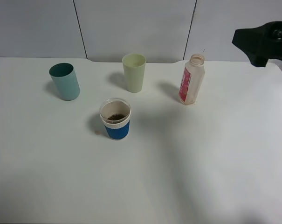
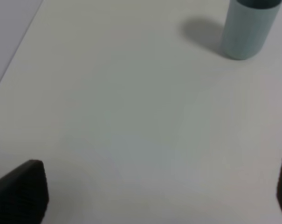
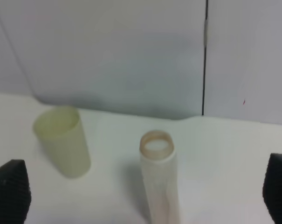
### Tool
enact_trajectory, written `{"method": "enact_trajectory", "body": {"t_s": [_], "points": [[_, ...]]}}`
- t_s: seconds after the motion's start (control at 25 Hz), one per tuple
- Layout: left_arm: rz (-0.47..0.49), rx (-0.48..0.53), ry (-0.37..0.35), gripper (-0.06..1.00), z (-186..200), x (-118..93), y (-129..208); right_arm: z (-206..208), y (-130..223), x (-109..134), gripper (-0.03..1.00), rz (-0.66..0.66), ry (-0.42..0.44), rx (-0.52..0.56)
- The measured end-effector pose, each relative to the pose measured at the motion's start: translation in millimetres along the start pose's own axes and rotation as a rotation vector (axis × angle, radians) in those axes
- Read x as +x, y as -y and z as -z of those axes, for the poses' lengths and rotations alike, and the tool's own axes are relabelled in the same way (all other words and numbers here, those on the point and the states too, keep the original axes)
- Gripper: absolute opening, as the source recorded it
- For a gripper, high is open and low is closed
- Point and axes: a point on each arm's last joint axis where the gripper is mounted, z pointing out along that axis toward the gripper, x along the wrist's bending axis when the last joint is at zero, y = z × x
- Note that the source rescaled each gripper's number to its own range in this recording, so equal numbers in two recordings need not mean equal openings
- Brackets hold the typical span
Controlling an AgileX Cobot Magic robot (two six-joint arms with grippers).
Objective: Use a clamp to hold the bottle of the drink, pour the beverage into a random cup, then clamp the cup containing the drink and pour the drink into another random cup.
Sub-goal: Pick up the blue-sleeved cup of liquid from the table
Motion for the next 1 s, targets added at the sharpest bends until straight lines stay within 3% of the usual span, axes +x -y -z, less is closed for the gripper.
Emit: {"method": "enact_trajectory", "body": {"t_s": [0.24, 0.4, 0.72, 1.0], "points": [[0.0, 0.0, 0.0, 1.0, 0.0, 0.0, 0.0, 25.7, 4.9, 0.5, 1.0, 0.071, -0.005, 0.069], [0.0, 0.0, 0.0, 1.0, 0.0, 0.0, 0.0, 43.9, 12.0, -3.8, 1.0, 0.085, 0.04, 0.14], [0.0, 0.0, 0.0, 1.0, 0.0, 0.0, 0.0, 78.5, 19.2, -8.9, 1.0, 0.079, 0.097, 0.182], [0.0, 0.0, 0.0, 1.0, 0.0, 0.0, 0.0, 106.0, 4.2, -11.4, 1.0, 0.074, 0.137, 0.232]]}}
